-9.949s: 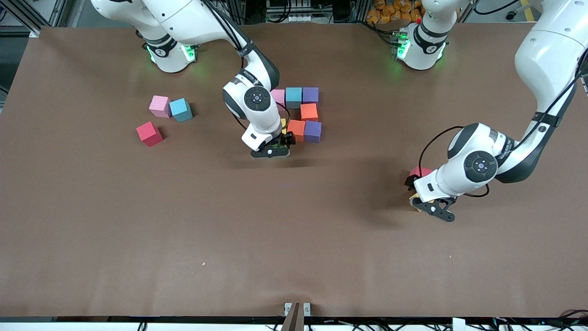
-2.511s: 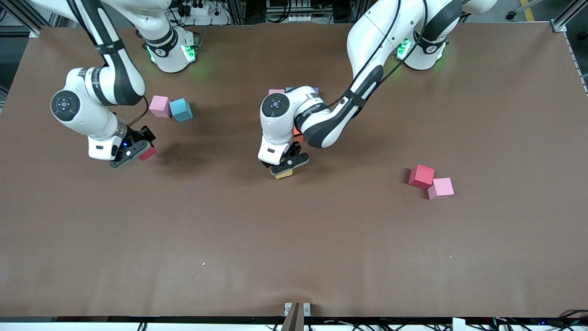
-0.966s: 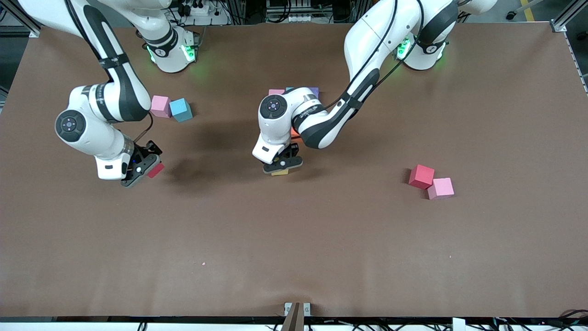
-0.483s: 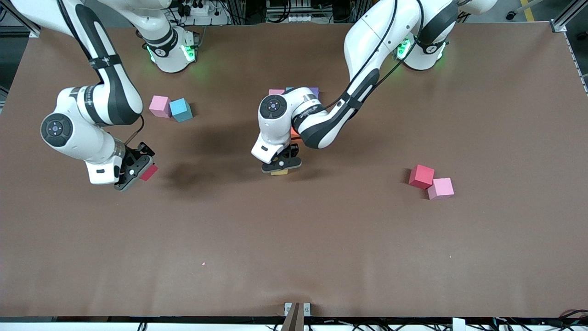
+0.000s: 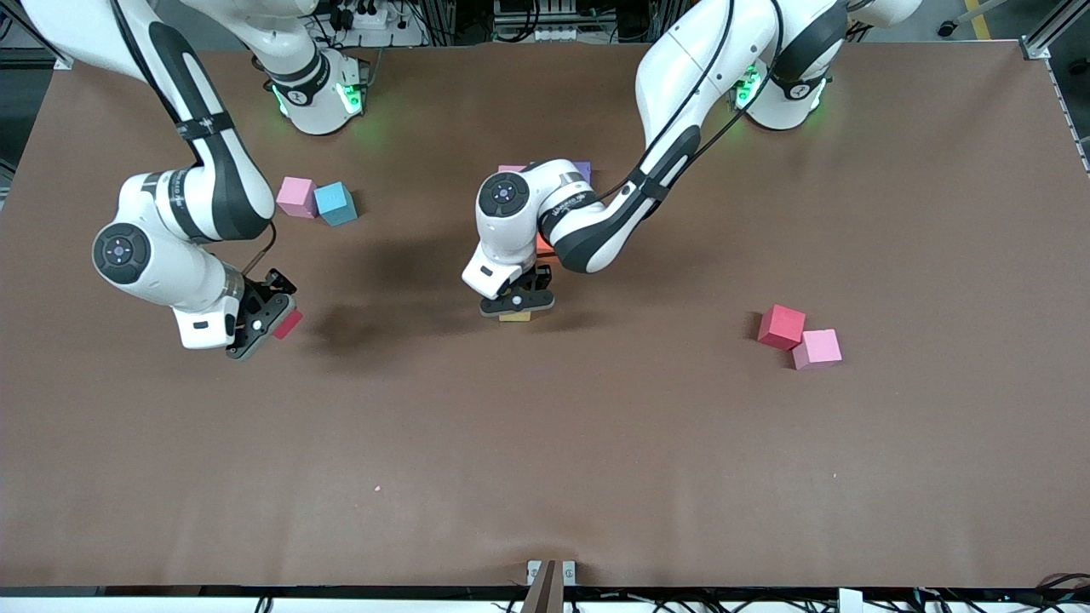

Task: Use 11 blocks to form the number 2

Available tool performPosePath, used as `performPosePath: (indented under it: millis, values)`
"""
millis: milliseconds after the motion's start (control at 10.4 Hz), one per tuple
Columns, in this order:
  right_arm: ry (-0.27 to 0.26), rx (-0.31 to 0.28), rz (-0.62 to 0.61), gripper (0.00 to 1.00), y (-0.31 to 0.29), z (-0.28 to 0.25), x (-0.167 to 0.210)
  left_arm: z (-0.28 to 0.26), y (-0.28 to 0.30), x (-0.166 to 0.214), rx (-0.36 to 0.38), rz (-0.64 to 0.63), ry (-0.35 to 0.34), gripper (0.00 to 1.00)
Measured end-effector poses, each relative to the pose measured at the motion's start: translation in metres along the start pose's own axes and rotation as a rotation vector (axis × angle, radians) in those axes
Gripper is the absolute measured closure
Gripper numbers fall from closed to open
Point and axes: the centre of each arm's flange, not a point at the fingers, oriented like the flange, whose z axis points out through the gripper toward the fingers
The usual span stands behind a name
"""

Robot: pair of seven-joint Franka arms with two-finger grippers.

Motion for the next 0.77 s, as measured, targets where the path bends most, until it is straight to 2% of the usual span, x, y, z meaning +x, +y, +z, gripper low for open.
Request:
performPosePath:
  millis: [97, 290, 386, 580, 773]
  values:
    - [0.000, 0.000, 0.000, 0.41, 0.000, 0.000, 0.000, 0.001, 0.000, -0.001, 0.001, 0.002, -0.001, 0.36]
    - [-0.001, 0.002, 0.000, 0.41, 0.000, 0.001, 0.000, 0.002, 0.000, -0.001, 0.001, 0.005, -0.001, 0.07]
    - [-0.003, 0.005, -0.001, 0.41, 0.000, 0.003, 0.000, 0.001, 0.001, -0.001, 0.000, 0.006, -0.001, 0.00]
    - [-0.001, 0.004, -0.006, 0.41, 0.000, 0.004, 0.003, -0.004, 0.003, 0.001, -0.010, 0.010, 0.005, 0.00]
    - [0.012, -0.012, -0.044, 0.41, -0.008, -0.004, 0.024, -0.027, 0.007, 0.011, -0.041, 0.001, 0.028, 0.00]
